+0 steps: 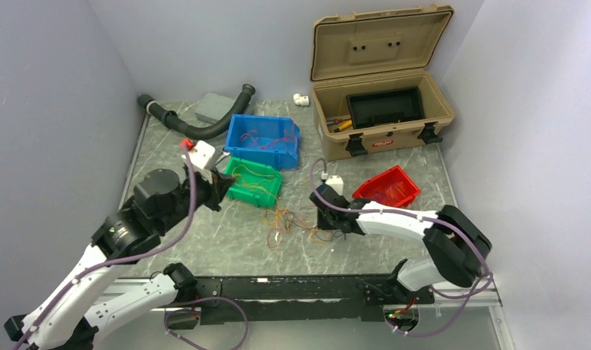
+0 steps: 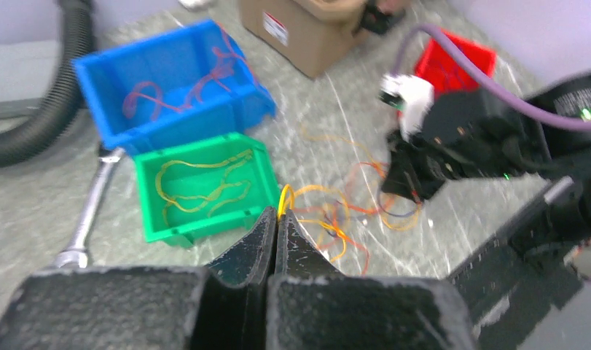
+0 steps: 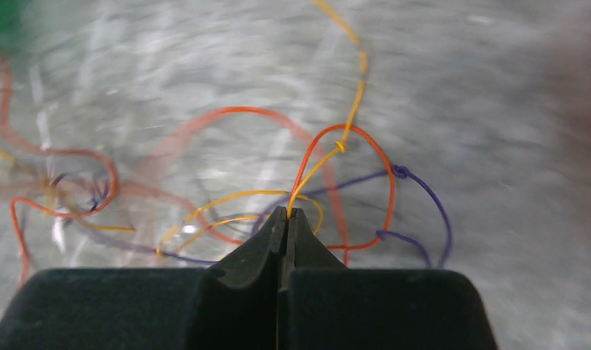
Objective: Untangle the cables
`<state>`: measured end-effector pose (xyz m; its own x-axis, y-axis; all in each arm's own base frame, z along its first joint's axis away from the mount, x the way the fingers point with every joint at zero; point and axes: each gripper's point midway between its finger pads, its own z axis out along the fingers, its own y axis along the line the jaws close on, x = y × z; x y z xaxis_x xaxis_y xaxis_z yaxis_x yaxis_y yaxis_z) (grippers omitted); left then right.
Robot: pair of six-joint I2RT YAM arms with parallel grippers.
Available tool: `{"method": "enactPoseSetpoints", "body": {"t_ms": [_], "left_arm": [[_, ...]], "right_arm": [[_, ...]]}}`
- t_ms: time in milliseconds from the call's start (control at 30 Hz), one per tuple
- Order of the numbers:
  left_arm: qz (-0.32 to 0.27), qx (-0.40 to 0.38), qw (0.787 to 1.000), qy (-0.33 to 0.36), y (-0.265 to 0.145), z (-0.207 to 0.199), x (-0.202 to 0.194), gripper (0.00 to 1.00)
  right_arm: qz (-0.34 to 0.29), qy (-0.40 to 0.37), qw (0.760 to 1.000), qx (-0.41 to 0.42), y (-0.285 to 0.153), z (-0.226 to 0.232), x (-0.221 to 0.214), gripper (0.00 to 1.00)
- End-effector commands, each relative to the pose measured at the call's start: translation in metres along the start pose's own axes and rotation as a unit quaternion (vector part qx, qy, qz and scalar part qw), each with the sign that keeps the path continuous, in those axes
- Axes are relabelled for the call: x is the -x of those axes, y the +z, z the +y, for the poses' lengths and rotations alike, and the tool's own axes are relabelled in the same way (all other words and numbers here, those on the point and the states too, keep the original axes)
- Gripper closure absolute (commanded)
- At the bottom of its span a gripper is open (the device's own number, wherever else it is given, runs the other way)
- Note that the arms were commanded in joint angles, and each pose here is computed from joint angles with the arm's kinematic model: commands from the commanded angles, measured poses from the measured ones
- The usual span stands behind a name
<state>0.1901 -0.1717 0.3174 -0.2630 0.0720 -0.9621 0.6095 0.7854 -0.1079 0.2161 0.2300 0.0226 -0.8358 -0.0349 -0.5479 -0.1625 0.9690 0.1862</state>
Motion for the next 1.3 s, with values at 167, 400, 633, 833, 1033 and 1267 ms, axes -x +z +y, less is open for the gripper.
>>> {"method": "enactPoseSetpoints", "body": {"t_ms": [167, 400, 633, 833, 1033, 1267], "left_arm": [[-0.079, 0.311, 0.944, -0.077, -0.097, 0.099, 0.077, 1.0], [-0.112, 0.422, 0.891, -0.121, -0.147, 0.13, 0.086, 1.0], [-0.145, 0.309, 0.935, -0.1, -0.117, 0.099, 0.112, 1.0], [-0.176, 0.133, 0.974, -0.056, -0.093, 0.041, 0.15, 1.0], [-0.167, -0.01, 0.986, -0.016, -0.08, -0.011, 0.162, 1.0], [-0.142, -0.13, 0.981, 0.024, -0.071, -0.054, 0.156, 1.0]], "right_arm": [[-0.09, 0.207, 0.958, -0.179, -0.06, -0.107, 0.005, 1.0], [-0.136, 0.25, 0.947, -0.15, -0.082, -0.113, 0.017, 1.0], [-0.122, 0.19, 0.97, -0.094, -0.081, -0.09, 0.026, 1.0], [-0.122, 0.054, 0.983, 0.124, -0.09, -0.015, 0.038, 0.44], [-0.185, -0.074, 0.929, 0.311, -0.137, 0.048, 0.056, 0.06], [-0.212, -0.187, 0.875, 0.393, -0.16, 0.105, 0.07, 0.05]]}}
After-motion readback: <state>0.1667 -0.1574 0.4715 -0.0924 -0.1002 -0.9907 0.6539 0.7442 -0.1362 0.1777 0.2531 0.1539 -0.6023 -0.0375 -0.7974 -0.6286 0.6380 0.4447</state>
